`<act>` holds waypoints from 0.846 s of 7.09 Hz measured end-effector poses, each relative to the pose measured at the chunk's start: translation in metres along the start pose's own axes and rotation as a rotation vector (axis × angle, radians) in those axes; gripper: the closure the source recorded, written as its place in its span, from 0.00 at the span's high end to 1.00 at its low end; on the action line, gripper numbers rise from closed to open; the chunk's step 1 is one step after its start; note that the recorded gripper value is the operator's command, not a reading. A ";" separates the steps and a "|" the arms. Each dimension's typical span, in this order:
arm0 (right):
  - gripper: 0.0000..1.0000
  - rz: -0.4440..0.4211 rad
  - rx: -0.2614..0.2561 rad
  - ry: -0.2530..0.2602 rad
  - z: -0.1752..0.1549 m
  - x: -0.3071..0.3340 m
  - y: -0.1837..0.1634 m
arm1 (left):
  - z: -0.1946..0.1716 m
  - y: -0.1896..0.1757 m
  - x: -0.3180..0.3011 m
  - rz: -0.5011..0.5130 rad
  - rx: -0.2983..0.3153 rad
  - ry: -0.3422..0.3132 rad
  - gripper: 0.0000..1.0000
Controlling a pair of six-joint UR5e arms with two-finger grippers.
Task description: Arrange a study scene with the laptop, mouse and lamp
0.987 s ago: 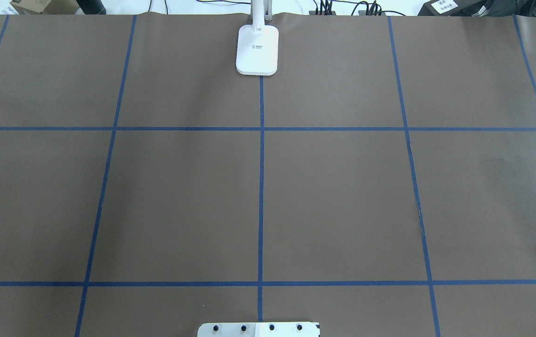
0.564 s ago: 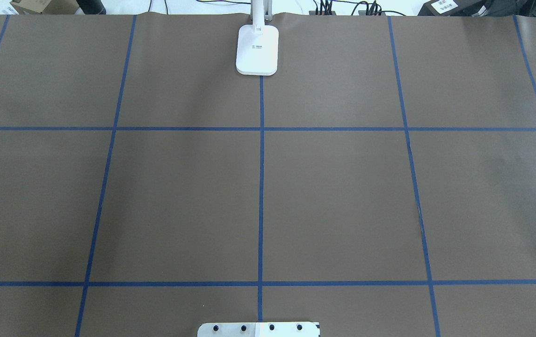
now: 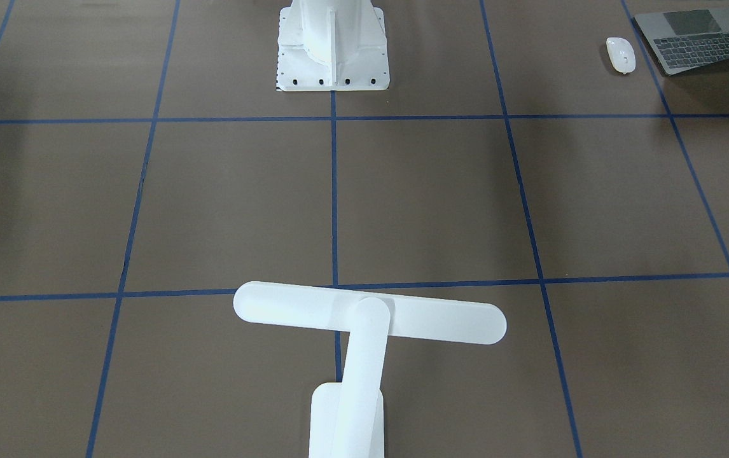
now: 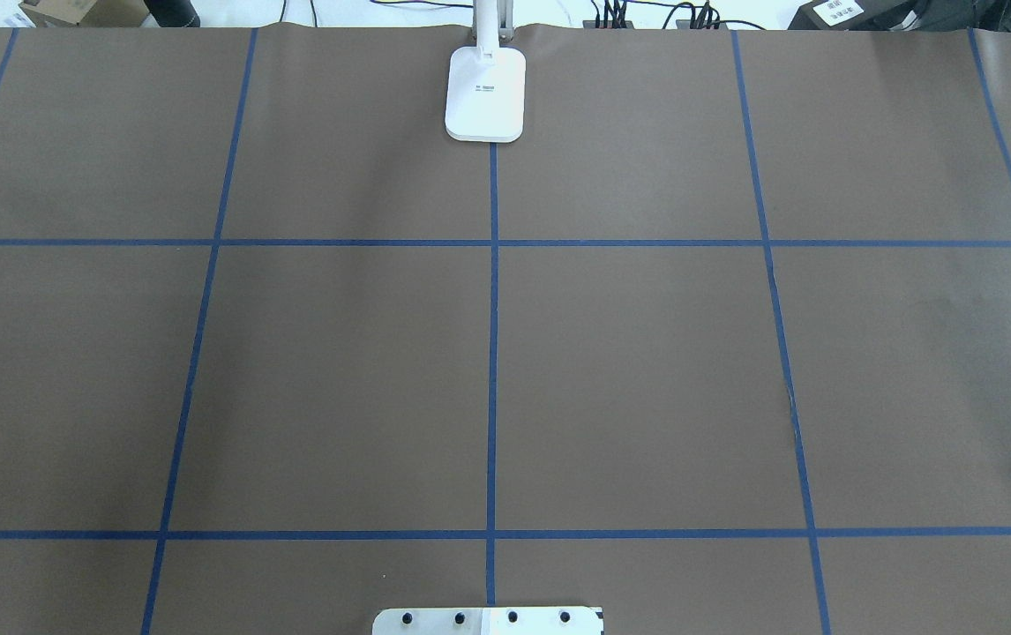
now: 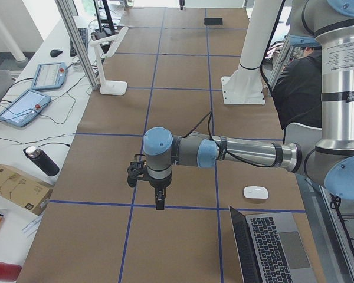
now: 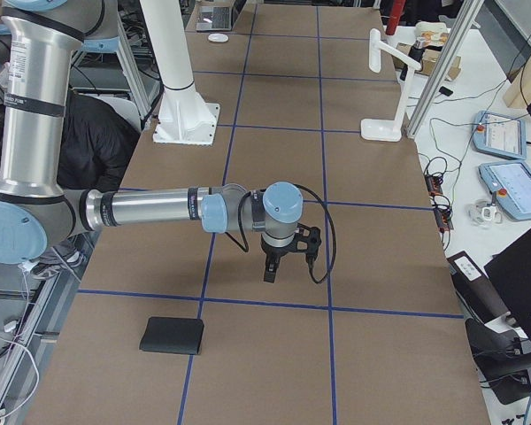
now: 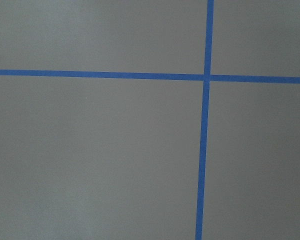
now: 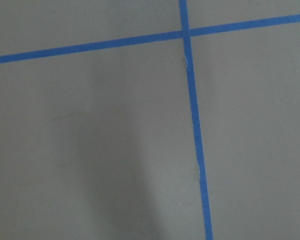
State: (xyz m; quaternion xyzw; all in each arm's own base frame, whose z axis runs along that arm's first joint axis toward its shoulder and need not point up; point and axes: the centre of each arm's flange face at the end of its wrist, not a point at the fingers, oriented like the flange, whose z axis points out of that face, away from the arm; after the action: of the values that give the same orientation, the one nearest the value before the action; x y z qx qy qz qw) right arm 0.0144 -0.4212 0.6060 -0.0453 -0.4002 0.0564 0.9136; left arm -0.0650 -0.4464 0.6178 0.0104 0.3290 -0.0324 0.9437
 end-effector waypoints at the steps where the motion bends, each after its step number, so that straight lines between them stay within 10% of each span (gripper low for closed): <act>1: 0.99 -0.005 0.007 -0.001 -0.003 -0.003 -0.003 | 0.000 0.000 0.000 -0.001 -0.001 0.003 1.00; 6: 0.99 -0.022 0.040 0.040 -0.011 -0.009 -0.017 | -0.004 -0.006 0.008 0.017 0.005 0.043 1.00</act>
State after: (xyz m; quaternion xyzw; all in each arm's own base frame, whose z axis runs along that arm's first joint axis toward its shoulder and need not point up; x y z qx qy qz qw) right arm 0.0172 -0.4399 0.5942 -0.0238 -0.3813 0.0536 0.9226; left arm -0.0616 -0.4526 0.6097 0.0163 0.3488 -0.0253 0.9367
